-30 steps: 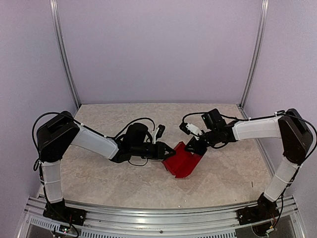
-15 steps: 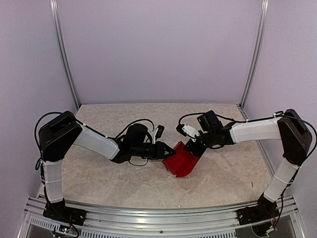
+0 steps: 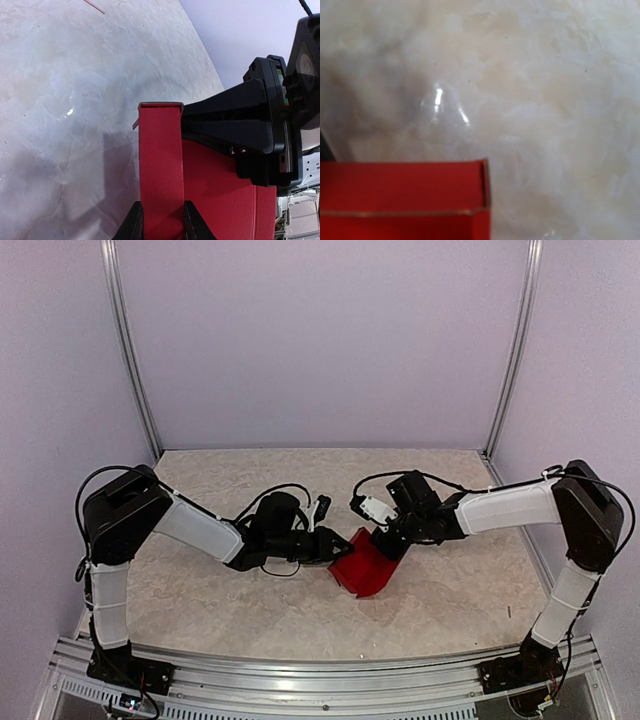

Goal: Fold the paper box

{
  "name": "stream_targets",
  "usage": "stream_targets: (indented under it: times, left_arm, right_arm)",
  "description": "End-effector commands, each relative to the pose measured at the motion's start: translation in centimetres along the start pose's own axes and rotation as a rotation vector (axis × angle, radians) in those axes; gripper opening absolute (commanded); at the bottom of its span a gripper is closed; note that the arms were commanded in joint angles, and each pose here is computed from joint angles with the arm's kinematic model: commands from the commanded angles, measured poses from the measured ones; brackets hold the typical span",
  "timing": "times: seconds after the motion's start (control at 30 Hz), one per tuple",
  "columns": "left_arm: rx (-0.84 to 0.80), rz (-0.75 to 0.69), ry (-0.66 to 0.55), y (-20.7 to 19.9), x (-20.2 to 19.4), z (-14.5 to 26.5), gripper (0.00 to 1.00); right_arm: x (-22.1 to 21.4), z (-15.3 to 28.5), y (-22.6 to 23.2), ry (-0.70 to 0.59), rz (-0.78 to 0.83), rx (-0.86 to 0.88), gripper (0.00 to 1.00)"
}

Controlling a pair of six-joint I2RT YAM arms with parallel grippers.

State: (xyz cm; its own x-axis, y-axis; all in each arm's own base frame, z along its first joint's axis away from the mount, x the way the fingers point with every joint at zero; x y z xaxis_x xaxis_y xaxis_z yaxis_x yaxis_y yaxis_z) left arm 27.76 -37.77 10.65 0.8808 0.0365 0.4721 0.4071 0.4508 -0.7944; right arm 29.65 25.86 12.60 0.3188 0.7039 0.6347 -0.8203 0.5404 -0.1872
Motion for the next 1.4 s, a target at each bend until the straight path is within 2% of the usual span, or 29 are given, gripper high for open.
stream_targets:
  times: [0.0,0.17,0.23,0.4,0.47,0.5,0.67,0.77,0.87,0.97,1.13,1.23,1.37]
  left_arm:
    - [-0.131,-0.007,0.03,-2.4,0.0,-0.5,0.24]
    - [-0.178,0.007,0.044,-3.3,-0.2,-1.1,0.24]
    - [-0.155,0.024,0.046,-2.8,-0.3,-1.1,0.28]
    - [0.065,0.066,0.017,-0.6,-0.1,0.3,0.39]
    - [0.132,0.059,0.015,-0.1,-0.1,1.1,0.51]
    - [0.153,0.044,0.016,-0.2,0.0,1.5,0.53]
    - [0.292,-0.025,0.007,-0.2,0.0,3.7,0.56]
    - [0.327,-0.049,-0.014,-0.5,0.2,5.3,0.57]
    - [0.362,-0.055,-0.027,-0.7,0.3,6.6,0.57]
    - [0.411,-0.055,-0.031,-0.4,-0.1,7.9,0.56]
    - [0.455,-0.077,-0.012,0.1,-0.9,9.1,0.56]
    - [0.457,-0.087,0.02,0.3,-1.3,8.9,0.56]
    - [0.442,-0.084,0.051,0.5,-1.7,8.5,0.56]
  right_arm:
    - [-0.2,-1.2,0.2,0.034,0.031,-0.121,0.0]
    - [-0.3,-2.7,0.5,0.115,0.029,-0.16,0.0]
    - [0.0,-2.6,0.4,0.115,0.03,-0.158,0.0]
    - [1.2,-0.1,0.7,0.054,0.105,-0.095,0.0]
    - [1.8,0.9,0.8,0.036,0.14,-0.07,0.0]
    - [2.0,1.1,1.0,0.03,0.167,-0.043,0.0]
    - [2.0,0.1,1.8,0.118,0.21,0.081,0.0]
    - [2.0,-1.5,2.2,0.178,0.207,0.137,0.03]
    - [3.2,-2.3,2.0,0.196,0.195,0.154,0.13]
    - [6.6,-0.1,1.0,0.138,0.21,0.137,0.21]
    - [11.2,6.7,-0.5,-0.005,0.253,0.079,0.33]
    - [11.4,9.9,-0.8,-0.043,0.262,0.052,0.34]
    - [8.8,11.4,-0.6,-0.048,0.233,0.028,0.35]
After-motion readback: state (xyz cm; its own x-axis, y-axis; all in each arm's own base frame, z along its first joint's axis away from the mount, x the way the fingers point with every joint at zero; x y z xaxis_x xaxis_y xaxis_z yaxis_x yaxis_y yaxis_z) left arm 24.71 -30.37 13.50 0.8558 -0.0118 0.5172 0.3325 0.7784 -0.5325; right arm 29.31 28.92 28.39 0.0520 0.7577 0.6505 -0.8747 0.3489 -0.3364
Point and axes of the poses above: each gripper's point midway between its finger pads, its own z axis back along the fingers, its own y axis along the line the jaws close on, x = y × z, the point moved 8 cm from there along z, back along the fingers, and after that the axes turned 4 degrees about z, right-handed, at the moved point
